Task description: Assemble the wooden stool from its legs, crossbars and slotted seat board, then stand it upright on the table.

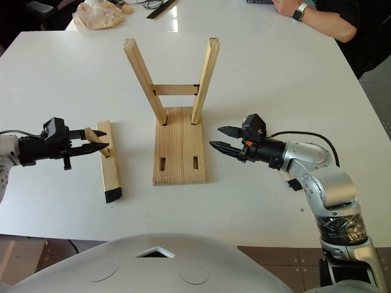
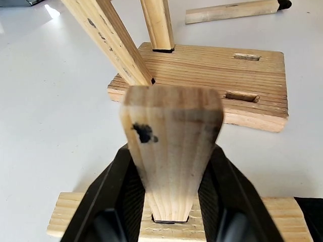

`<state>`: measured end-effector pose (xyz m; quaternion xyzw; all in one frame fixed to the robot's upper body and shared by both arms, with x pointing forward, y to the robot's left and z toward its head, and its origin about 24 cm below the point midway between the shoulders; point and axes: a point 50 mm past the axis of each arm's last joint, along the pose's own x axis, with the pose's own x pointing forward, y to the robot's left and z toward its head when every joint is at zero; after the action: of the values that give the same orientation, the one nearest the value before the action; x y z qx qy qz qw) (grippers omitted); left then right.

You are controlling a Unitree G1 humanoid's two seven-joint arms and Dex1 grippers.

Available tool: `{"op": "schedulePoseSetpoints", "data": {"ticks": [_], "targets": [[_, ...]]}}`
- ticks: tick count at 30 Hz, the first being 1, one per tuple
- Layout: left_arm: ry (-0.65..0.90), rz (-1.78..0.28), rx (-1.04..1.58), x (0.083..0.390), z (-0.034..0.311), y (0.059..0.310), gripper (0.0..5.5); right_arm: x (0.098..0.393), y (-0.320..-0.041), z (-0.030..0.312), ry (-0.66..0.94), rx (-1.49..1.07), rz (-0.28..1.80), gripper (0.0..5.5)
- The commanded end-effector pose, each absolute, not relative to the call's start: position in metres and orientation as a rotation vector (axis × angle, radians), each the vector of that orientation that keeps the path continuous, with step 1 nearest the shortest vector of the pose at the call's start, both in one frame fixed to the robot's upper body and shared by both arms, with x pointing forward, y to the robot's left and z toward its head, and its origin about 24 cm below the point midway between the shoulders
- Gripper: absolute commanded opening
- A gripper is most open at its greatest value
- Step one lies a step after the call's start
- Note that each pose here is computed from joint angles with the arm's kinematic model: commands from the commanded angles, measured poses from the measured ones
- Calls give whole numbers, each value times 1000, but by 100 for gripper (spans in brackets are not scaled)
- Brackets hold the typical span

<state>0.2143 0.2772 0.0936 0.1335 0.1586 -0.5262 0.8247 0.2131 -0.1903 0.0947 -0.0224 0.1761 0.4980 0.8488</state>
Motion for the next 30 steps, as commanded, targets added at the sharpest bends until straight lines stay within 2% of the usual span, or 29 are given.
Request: {"op": "schedulePoseSetpoints", "data": {"ticks": [1,9,13,14,18,20,25,30], "targets": [[633,-1044,82,173,23,281,130,218,-193,97,375,-98,1061,256],[603,-1001,-2,170,11,265,130,224,-193,98,382,-123,1083,256],[623,-971,27,167,3,267,130,229,-193,102,370,-134,1093,256],[635,-956,51,166,1,268,168,230,-194,103,368,-136,1095,256],[746,-962,197,148,-24,274,231,230,-195,102,369,-139,1095,256],[716,-907,204,149,-29,274,259,231,-195,102,371,-141,1097,256],[493,-830,40,168,4,268,334,232,-196,103,367,-146,1096,256],[254,-864,-80,181,79,265,334,231,-199,104,362,-148,1081,256]]}}
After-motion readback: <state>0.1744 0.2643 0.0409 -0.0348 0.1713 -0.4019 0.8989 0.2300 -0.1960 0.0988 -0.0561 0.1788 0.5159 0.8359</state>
